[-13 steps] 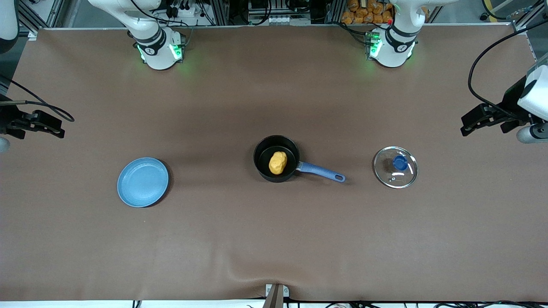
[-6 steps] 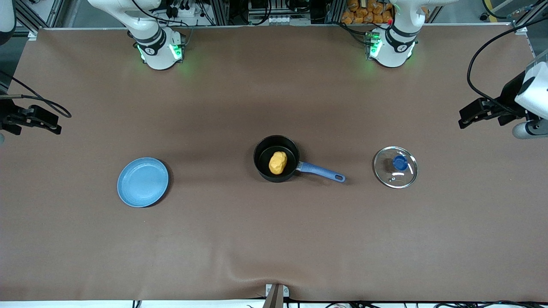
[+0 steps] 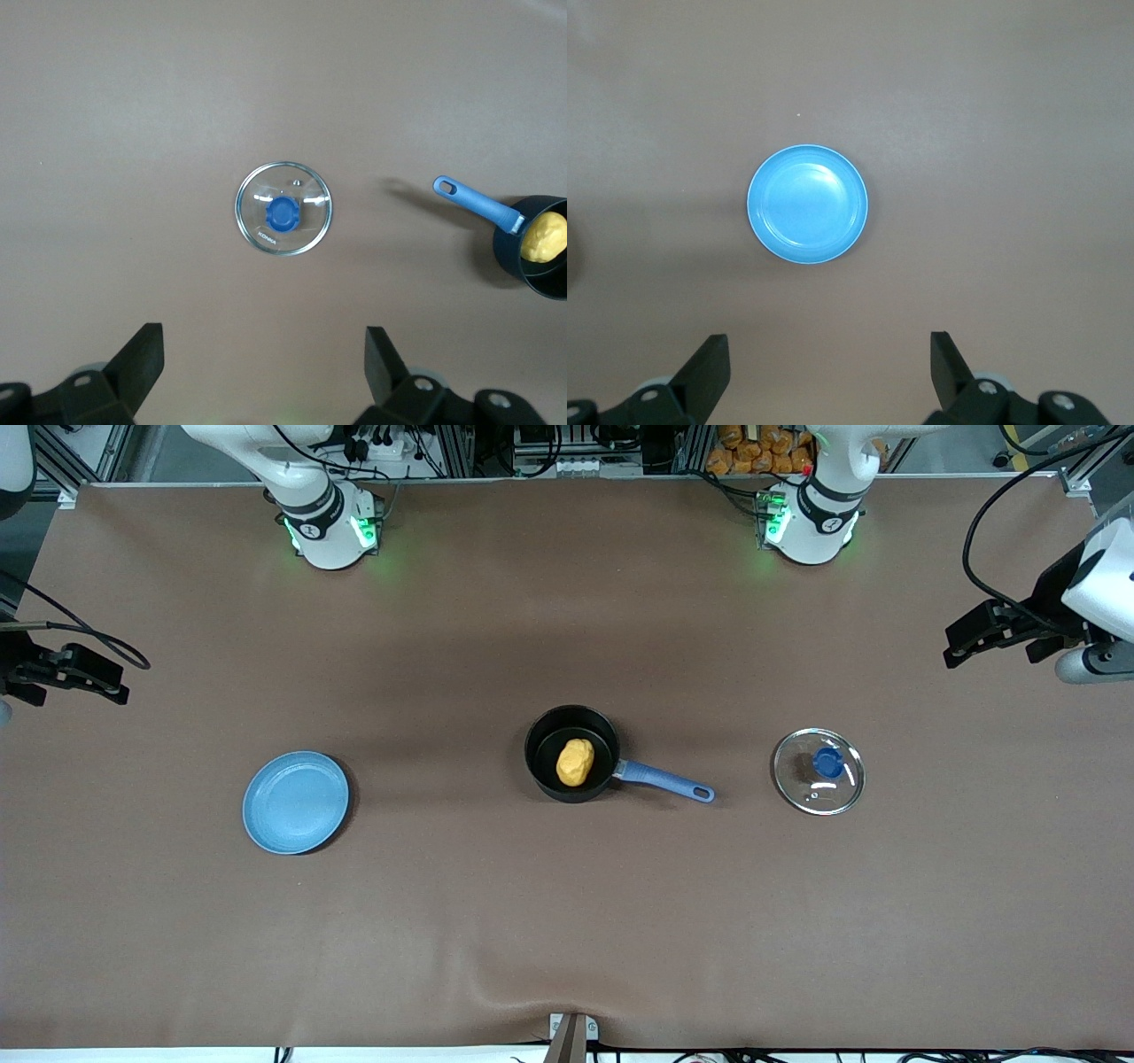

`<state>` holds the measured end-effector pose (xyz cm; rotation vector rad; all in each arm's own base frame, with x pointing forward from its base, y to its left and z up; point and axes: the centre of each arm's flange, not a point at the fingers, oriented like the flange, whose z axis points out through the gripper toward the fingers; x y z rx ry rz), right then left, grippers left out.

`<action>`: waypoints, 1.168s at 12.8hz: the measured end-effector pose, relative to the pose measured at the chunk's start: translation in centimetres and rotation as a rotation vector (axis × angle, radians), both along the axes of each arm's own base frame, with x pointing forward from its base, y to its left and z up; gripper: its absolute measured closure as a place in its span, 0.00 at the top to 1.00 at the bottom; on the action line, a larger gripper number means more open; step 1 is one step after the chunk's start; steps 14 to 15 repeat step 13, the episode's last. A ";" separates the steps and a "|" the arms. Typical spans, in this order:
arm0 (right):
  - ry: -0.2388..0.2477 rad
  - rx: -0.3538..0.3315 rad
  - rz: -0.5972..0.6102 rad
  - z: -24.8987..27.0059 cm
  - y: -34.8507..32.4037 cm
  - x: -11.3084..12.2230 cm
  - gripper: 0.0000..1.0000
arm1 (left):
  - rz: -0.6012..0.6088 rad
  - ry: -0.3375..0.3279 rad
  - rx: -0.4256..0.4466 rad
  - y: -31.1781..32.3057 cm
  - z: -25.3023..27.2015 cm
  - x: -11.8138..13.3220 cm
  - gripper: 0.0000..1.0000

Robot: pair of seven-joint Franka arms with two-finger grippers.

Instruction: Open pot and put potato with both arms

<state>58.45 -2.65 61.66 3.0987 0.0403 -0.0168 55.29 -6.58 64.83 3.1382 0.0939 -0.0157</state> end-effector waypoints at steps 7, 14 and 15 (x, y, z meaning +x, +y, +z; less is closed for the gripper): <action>-0.004 0.000 0.000 0.2 0.0 -0.1 1.00 | -0.005 0.003 0.012 -0.3 0.0 -3.2 1.00; -0.010 0.000 0.000 0.5 0.0 -0.2 1.00 | -0.003 -0.019 0.012 -0.2 1.1 -3.8 1.00; -0.010 0.000 0.000 0.5 0.0 -0.2 1.00 | -0.003 -0.019 0.012 -0.2 1.1 -3.8 1.00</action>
